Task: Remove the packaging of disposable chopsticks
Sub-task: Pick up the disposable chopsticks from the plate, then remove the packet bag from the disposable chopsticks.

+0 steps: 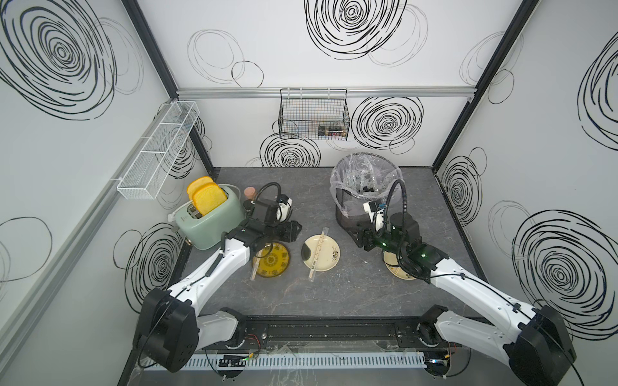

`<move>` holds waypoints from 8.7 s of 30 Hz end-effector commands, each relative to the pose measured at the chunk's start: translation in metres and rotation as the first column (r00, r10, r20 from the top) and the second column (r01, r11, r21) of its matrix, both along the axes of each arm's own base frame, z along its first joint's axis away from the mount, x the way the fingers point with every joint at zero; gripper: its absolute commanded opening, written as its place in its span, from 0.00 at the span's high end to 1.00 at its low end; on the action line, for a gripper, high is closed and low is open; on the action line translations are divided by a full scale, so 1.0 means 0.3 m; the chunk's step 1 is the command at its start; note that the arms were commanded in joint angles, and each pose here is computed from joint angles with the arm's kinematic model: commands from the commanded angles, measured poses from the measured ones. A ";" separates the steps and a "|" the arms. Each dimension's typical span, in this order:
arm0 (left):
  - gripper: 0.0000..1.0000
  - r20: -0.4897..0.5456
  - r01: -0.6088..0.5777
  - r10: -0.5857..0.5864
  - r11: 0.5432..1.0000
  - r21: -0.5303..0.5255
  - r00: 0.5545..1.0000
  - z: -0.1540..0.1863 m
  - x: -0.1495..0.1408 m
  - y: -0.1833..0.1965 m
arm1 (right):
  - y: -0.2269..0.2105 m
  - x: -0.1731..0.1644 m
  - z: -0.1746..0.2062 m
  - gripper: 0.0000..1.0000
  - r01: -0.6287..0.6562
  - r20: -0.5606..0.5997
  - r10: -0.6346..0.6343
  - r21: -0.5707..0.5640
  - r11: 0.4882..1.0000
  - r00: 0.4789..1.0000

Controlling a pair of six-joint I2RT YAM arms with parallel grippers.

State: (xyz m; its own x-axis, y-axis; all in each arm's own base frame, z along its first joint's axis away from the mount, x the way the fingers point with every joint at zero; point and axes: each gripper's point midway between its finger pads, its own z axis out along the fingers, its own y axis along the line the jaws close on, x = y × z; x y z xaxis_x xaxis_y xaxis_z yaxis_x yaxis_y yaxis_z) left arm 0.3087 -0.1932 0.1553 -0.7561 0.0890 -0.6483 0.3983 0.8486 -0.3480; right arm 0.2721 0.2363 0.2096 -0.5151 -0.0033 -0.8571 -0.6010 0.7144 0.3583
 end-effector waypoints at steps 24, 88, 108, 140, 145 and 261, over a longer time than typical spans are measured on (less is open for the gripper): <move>0.62 -0.211 0.150 -0.102 0.962 0.229 0.972 -0.426 0.025 -0.263 | -0.048 -0.060 -0.050 0.39 0.021 0.002 -0.021 0.022 1.000 1.000; 1.00 0.329 0.170 0.100 0.697 -0.697 0.939 0.534 -0.146 -0.176 | 0.448 -0.230 0.172 0.69 -0.434 -0.077 0.470 0.278 0.857 0.879; 0.45 0.371 0.287 -0.041 0.714 -0.638 0.928 0.636 -0.066 -0.140 | 0.428 -0.301 0.180 1.00 -0.518 -0.024 0.547 0.286 0.806 0.837; 1.00 0.382 0.420 -0.187 0.541 -0.729 0.905 0.611 -0.115 -0.115 | 0.506 -0.194 0.262 1.00 -0.487 0.045 0.497 0.288 0.825 0.867; 0.98 0.363 0.405 -0.189 0.538 -0.739 0.913 0.577 -0.137 -0.112 | 0.508 -0.174 0.306 1.00 -0.506 0.087 0.504 0.291 0.812 0.859; 0.64 0.382 0.354 -0.134 0.722 -0.595 0.914 0.555 -0.160 -0.108 | 0.507 -0.200 0.276 1.00 -0.506 0.079 0.502 0.238 0.829 0.861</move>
State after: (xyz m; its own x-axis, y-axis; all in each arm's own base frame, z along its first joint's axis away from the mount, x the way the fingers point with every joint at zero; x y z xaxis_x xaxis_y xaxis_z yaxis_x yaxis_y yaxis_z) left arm 0.2605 -0.2353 0.2990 -0.5762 -0.2870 -0.7652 0.6954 0.3197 -0.6436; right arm 0.2081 0.3850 0.2667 -0.5454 -0.1069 -0.8314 -0.8273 0.2282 0.5133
